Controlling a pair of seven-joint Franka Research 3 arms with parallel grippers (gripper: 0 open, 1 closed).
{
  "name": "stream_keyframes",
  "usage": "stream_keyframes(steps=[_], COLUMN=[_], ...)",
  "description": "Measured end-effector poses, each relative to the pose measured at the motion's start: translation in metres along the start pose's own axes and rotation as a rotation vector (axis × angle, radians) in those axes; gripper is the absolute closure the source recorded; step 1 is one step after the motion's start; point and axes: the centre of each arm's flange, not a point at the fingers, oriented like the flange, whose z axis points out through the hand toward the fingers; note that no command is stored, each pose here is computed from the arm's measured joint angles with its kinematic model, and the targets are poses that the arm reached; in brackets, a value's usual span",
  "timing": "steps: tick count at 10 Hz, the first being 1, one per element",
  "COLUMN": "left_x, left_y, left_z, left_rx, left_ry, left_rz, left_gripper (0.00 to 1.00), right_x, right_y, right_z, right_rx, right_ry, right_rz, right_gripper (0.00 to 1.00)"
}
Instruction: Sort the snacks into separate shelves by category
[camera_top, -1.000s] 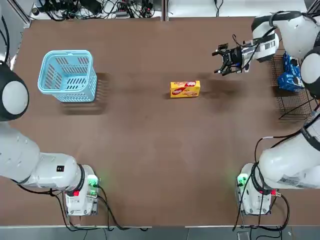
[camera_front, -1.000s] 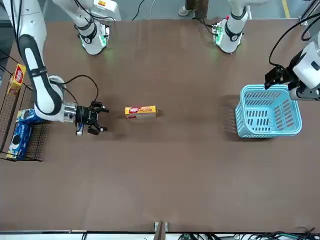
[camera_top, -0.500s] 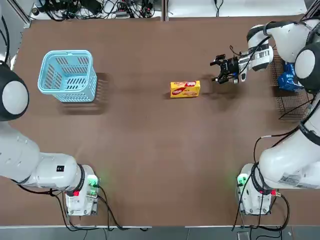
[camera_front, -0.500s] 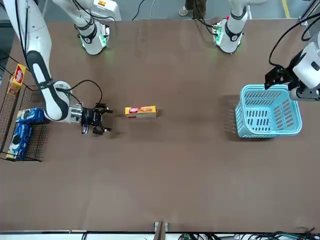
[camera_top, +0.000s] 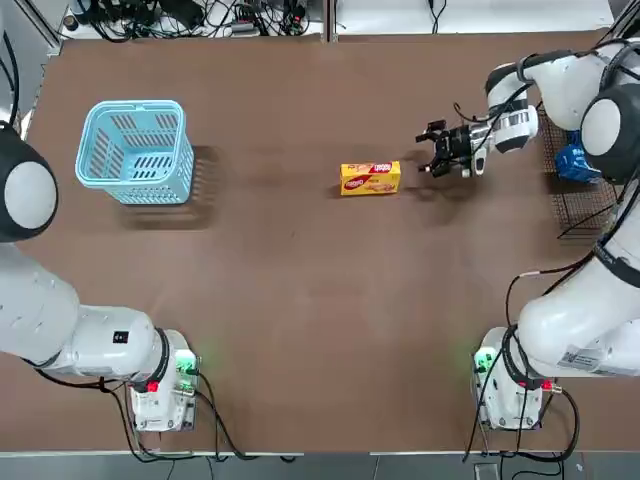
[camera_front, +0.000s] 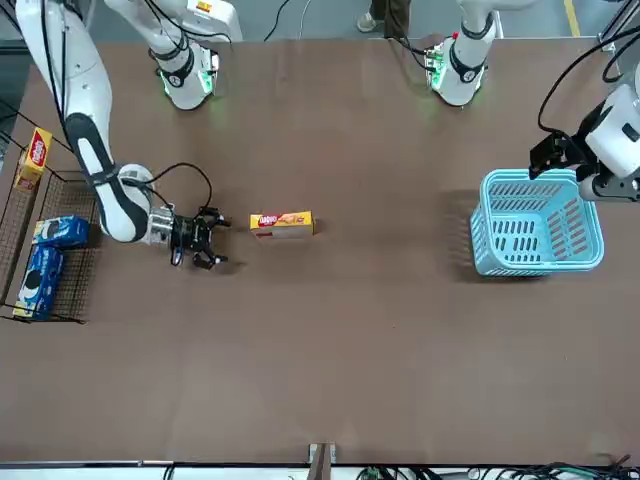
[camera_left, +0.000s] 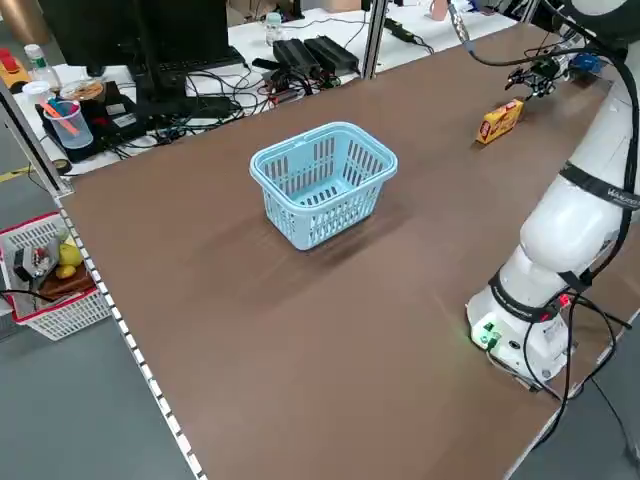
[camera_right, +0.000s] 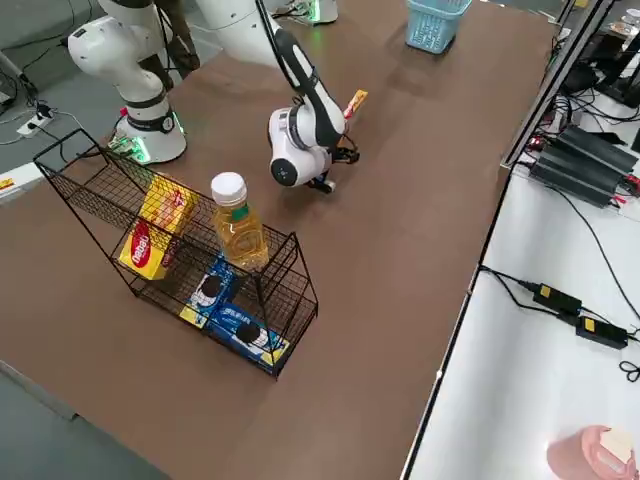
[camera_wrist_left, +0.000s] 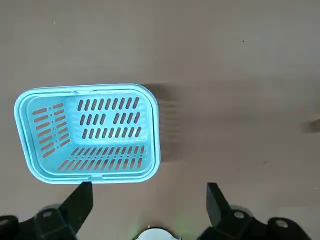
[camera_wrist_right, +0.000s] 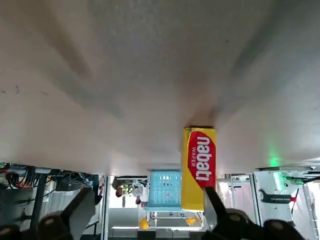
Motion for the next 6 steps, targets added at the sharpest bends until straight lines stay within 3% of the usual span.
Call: stream_keyframes(steps=[6], left_x=[0.003], left_y=[-0.001], left_z=[0.005], left_rx=[0.005], left_ry=[-0.008], left_rz=[-0.002], left_gripper=[0.00], right_x=[0.001], right_y=[0.005], right_z=[0.014], right_rx=[0.026], right_ry=[-0.030], right_rz=[0.041], right_gripper=[0.03])
